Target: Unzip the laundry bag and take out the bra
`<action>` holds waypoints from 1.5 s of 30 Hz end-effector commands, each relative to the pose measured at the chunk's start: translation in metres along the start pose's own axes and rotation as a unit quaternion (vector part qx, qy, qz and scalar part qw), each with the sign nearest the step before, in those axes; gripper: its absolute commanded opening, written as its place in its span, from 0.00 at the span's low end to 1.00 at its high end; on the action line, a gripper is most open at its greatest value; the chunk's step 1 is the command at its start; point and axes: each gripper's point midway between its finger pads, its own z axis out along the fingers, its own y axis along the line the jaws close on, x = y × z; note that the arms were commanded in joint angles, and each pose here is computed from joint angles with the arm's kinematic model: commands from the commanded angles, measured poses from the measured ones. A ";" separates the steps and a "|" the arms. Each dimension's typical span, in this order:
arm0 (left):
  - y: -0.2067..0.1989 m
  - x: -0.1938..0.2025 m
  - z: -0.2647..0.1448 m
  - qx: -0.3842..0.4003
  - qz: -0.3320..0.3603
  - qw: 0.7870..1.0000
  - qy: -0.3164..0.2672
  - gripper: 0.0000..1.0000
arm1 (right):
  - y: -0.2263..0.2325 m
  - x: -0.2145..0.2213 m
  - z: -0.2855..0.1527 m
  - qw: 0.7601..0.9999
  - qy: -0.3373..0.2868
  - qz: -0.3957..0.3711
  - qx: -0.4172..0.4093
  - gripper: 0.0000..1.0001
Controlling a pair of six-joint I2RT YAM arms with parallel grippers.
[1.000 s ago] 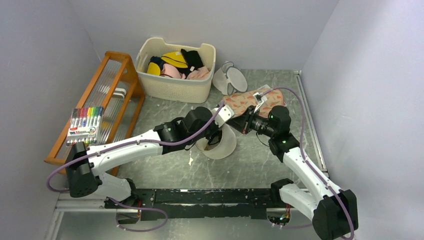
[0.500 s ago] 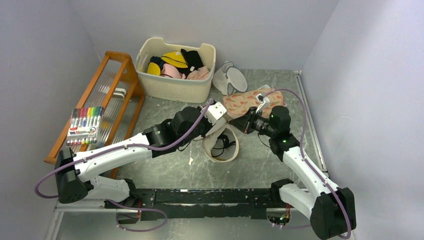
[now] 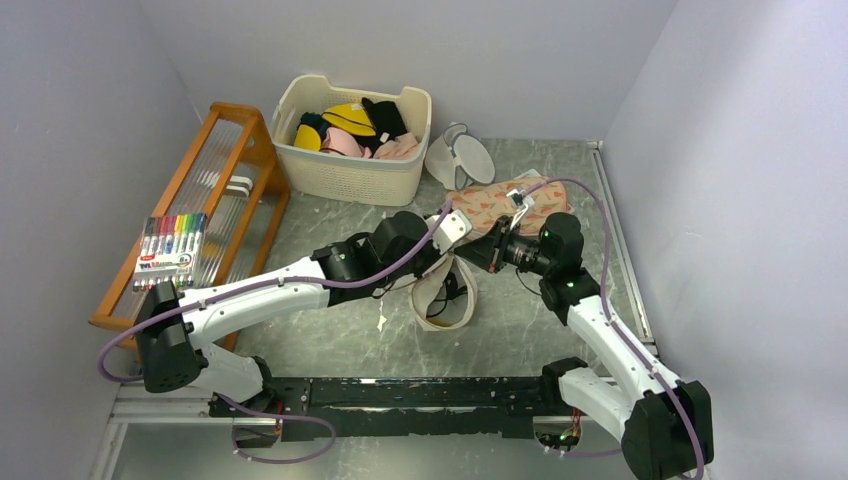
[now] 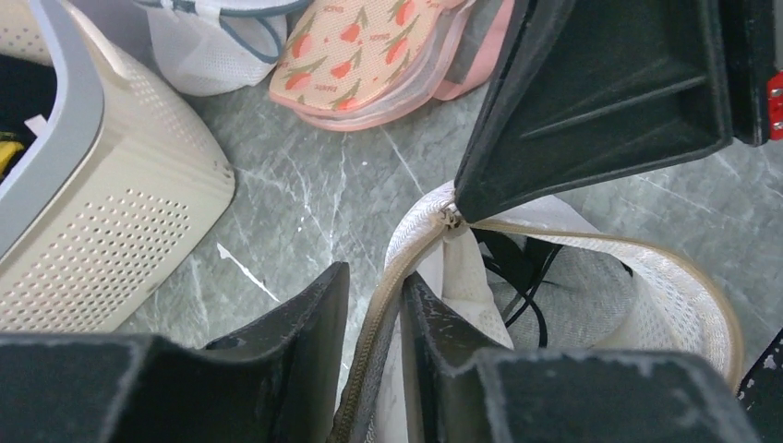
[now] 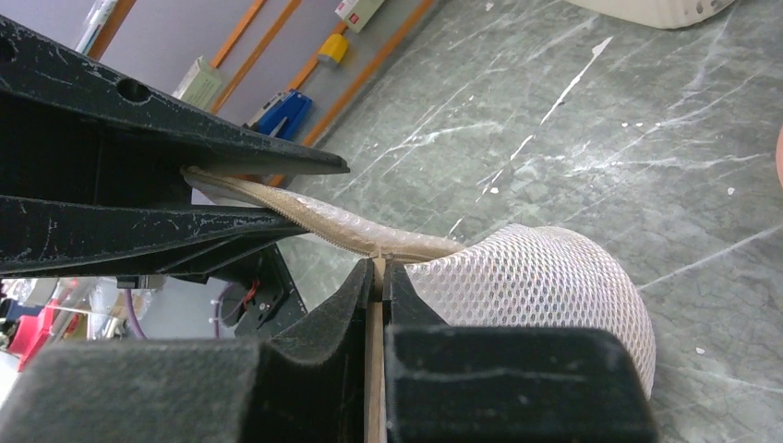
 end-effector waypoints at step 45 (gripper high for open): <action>0.005 -0.091 -0.113 0.093 0.002 0.963 -0.252 0.07 | -0.013 0.018 0.043 0.997 0.065 -0.001 -0.043 0.00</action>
